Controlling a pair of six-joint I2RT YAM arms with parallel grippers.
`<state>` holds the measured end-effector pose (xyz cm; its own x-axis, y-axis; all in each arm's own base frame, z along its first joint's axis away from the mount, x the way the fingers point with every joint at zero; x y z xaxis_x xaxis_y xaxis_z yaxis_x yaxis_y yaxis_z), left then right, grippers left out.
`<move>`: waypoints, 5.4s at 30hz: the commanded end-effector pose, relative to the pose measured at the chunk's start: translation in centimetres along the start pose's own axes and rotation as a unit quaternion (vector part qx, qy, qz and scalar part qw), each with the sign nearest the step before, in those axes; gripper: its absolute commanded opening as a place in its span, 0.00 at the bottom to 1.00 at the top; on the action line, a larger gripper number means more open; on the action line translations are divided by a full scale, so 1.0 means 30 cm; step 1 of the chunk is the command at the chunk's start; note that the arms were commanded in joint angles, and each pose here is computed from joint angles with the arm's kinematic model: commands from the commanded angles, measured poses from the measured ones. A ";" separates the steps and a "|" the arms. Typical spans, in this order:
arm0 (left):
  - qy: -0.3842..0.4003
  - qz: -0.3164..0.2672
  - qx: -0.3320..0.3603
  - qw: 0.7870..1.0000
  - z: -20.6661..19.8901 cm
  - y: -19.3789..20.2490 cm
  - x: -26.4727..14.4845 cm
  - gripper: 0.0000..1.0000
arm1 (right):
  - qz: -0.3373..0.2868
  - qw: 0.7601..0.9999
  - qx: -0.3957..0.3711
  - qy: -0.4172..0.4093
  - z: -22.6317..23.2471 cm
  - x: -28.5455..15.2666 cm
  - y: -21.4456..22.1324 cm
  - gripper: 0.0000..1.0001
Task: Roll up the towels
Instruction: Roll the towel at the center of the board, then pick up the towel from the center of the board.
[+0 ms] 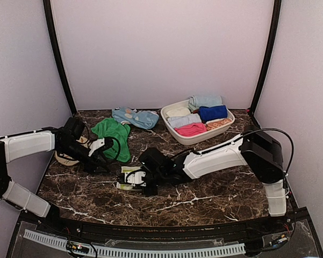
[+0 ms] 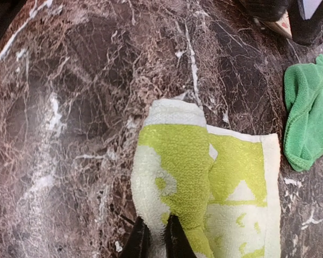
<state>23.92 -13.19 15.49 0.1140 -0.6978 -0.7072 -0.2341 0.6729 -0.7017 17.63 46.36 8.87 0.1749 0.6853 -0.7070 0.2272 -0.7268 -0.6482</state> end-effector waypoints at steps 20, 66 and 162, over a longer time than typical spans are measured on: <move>0.037 0.055 0.179 0.982 -0.142 -0.046 0.136 0.47 | 0.065 0.728 0.569 -0.377 -0.108 0.090 0.205 0.00; 0.214 0.202 -0.057 0.954 0.003 -0.005 0.473 0.12 | -0.016 0.970 0.170 0.171 -0.070 -0.466 0.204 1.00; -0.145 0.199 0.334 0.910 0.020 -0.010 0.495 0.53 | 0.045 0.749 0.550 -0.367 -0.218 0.026 0.228 0.10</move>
<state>26.01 -25.49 8.34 0.3931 -0.4937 -0.7757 0.3674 0.8577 -0.3597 28.38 42.77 8.14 -0.4006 0.7607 -0.5108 -0.7391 -0.5978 -0.3106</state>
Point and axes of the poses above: each gripper's point midway between its finger pads, its own x axis out along the fingers, its own z axis along the line the jaws close on, y = z × x, the point moved 7 cm from there along -x, back along the fingers, and after that the axes turned 4 degrees about x, right-handed, at the moved point
